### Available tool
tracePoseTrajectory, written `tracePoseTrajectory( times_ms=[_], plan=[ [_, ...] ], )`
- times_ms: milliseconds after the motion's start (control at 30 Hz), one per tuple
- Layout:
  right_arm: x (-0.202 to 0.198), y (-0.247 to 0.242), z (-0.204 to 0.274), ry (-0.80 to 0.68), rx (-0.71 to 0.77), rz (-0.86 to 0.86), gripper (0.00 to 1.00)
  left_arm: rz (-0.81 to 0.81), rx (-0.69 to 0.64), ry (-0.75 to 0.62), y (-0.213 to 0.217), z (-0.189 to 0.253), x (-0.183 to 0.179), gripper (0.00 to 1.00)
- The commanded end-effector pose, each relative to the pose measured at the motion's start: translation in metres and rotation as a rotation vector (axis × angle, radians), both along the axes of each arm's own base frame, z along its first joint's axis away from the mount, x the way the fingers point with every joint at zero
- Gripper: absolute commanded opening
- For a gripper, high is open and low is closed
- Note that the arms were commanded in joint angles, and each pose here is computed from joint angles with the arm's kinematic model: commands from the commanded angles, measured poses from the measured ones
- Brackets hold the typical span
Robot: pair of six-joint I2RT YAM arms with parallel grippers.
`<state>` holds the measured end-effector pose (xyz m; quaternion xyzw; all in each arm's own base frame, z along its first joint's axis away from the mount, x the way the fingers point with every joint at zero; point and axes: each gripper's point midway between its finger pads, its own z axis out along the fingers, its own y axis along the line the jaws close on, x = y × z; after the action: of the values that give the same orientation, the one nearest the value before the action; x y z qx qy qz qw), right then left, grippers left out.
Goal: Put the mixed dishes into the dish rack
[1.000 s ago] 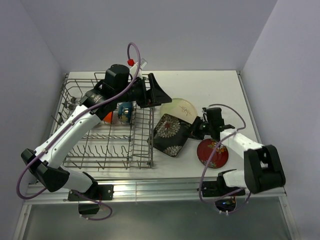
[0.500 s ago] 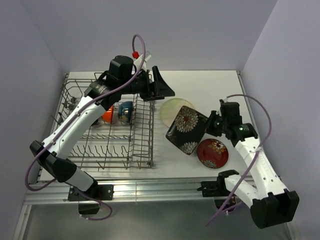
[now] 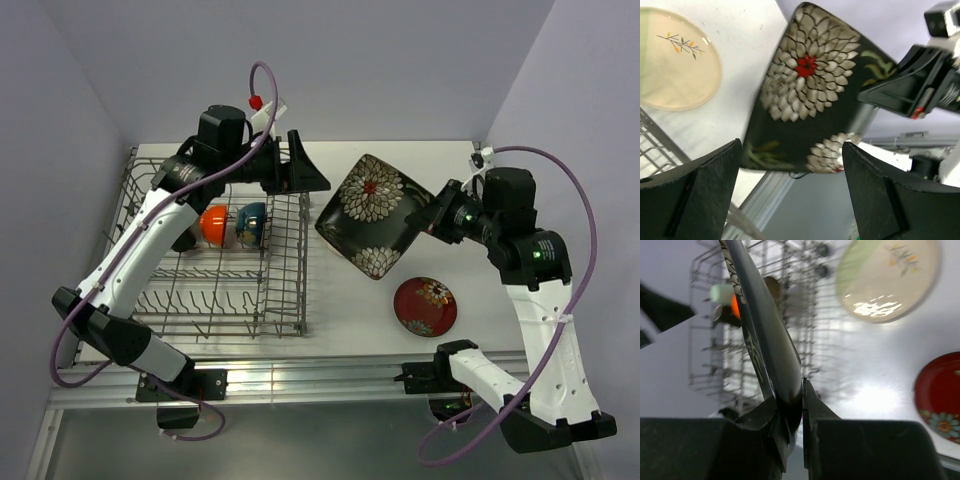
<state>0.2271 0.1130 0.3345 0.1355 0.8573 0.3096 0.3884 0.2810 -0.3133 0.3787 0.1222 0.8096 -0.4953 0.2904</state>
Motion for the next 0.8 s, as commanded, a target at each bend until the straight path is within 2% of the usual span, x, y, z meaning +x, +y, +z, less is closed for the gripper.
tracePoseTrajectory(
  times_ms=[0,33,133,400,533,633,733,767],
  plan=[
    [-0.026,0.031,0.058,-0.087,0.19,0.155,0.0,-0.103,-0.025,-0.18,0.014,0.029,-0.029,0.88],
    [-0.036,0.042,0.063,-0.076,0.236,0.229,0.0,-0.12,-0.01,-0.201,0.016,0.023,-0.032,0.89],
    [-0.047,0.053,0.073,-0.074,0.307,0.304,0.0,-0.216,-0.066,-0.231,0.018,0.03,-0.057,0.9],
    [-0.061,0.069,0.088,-0.076,0.391,0.456,0.0,-0.398,-0.189,-0.157,0.02,0.03,-0.106,0.89],
    [-0.059,0.075,0.097,-0.096,0.448,0.504,0.0,-0.391,-0.178,-0.112,0.022,0.025,-0.108,0.87],
    [-0.056,0.078,0.106,-0.114,0.482,0.53,0.0,-0.404,-0.193,-0.089,0.022,0.028,-0.112,0.8],
    [-0.052,0.081,0.108,-0.12,0.493,0.559,0.0,-0.42,-0.241,-0.097,0.02,0.042,-0.115,0.65],
    [-0.048,0.082,0.107,-0.115,0.491,0.562,0.0,-0.425,-0.261,-0.11,0.021,0.049,-0.119,0.52]
  ],
)
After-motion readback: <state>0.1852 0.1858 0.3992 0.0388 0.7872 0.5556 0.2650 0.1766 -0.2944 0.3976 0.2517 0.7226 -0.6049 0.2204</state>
